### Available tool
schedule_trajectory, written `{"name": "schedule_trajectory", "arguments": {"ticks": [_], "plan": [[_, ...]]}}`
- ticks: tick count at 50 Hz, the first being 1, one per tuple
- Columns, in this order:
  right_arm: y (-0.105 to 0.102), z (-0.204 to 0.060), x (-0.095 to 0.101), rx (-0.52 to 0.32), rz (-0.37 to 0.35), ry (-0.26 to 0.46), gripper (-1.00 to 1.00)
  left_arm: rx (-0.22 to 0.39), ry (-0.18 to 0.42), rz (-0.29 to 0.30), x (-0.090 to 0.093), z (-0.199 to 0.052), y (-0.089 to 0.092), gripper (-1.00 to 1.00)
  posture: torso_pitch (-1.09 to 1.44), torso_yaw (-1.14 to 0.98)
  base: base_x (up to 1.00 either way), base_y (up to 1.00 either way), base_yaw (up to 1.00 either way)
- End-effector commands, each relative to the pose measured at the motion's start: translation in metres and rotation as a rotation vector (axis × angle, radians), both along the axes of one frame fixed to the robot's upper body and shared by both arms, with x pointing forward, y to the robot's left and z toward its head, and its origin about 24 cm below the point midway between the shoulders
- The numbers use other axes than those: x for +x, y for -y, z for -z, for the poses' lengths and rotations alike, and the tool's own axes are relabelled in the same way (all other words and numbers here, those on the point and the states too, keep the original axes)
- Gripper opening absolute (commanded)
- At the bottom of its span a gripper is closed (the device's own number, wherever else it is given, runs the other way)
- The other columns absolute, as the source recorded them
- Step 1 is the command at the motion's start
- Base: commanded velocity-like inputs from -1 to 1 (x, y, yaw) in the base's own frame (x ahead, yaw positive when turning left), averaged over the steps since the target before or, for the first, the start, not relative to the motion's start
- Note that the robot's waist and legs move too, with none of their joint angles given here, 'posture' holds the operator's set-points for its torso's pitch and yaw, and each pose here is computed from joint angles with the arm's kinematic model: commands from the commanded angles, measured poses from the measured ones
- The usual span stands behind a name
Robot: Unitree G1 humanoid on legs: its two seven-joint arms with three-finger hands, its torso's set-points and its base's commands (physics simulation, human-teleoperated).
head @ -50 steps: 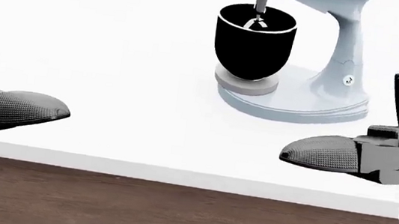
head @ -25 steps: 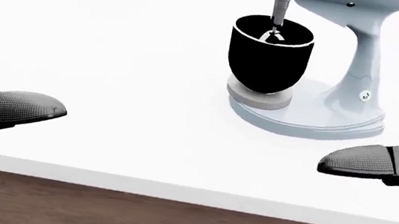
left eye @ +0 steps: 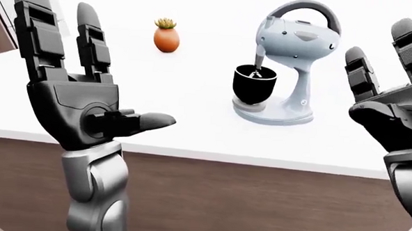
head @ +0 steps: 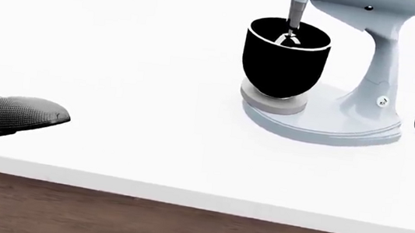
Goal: Open the stand mixer head.
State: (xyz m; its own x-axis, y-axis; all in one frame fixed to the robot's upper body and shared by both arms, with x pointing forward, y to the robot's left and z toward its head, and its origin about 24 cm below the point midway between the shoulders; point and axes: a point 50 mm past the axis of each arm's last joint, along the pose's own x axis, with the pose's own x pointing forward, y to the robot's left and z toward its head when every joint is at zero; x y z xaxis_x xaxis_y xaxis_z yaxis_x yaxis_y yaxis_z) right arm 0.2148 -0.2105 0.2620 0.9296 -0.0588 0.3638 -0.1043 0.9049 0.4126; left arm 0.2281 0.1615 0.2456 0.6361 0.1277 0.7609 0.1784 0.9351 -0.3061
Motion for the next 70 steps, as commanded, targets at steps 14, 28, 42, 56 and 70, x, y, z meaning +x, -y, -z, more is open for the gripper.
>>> {"name": "schedule_trajectory", "arguments": {"ticks": [14, 28, 42, 56, 70], "plan": [[0.002, 0.017, -0.014, -0.032, 0.003, -0.019, 1.00, 0.007, 0.053, 0.010, -0.004, -0.007, 0.002, 1.00, -0.27, 0.00, 0.00, 0.00, 0.00], [0.003, 0.019, 0.003, -0.081, -0.040, -0.114, 1.00, 0.004, 0.059, 0.006, -0.003, -0.010, 0.001, 1.00, -0.27, 0.00, 0.00, 0.00, 0.00], [0.003, 0.027, 0.005, -0.131, -0.048, -0.165, 1.00, 0.004, 0.058, 0.000, -0.003, -0.009, 0.000, 1.00, -0.27, 0.00, 0.00, 0.00, 0.00], [0.003, 0.034, 0.003, -0.152, -0.035, -0.188, 1.00, 0.004, 0.056, -0.003, -0.004, -0.009, 0.000, 1.00, -0.27, 0.00, 0.00, 0.00, 0.00], [0.005, 0.040, 0.013, -0.174, -0.035, -0.231, 1.00, 0.005, 0.056, -0.005, -0.004, -0.008, 0.000, 1.00, -0.27, 0.00, 0.00, 0.00, 0.00]]}}
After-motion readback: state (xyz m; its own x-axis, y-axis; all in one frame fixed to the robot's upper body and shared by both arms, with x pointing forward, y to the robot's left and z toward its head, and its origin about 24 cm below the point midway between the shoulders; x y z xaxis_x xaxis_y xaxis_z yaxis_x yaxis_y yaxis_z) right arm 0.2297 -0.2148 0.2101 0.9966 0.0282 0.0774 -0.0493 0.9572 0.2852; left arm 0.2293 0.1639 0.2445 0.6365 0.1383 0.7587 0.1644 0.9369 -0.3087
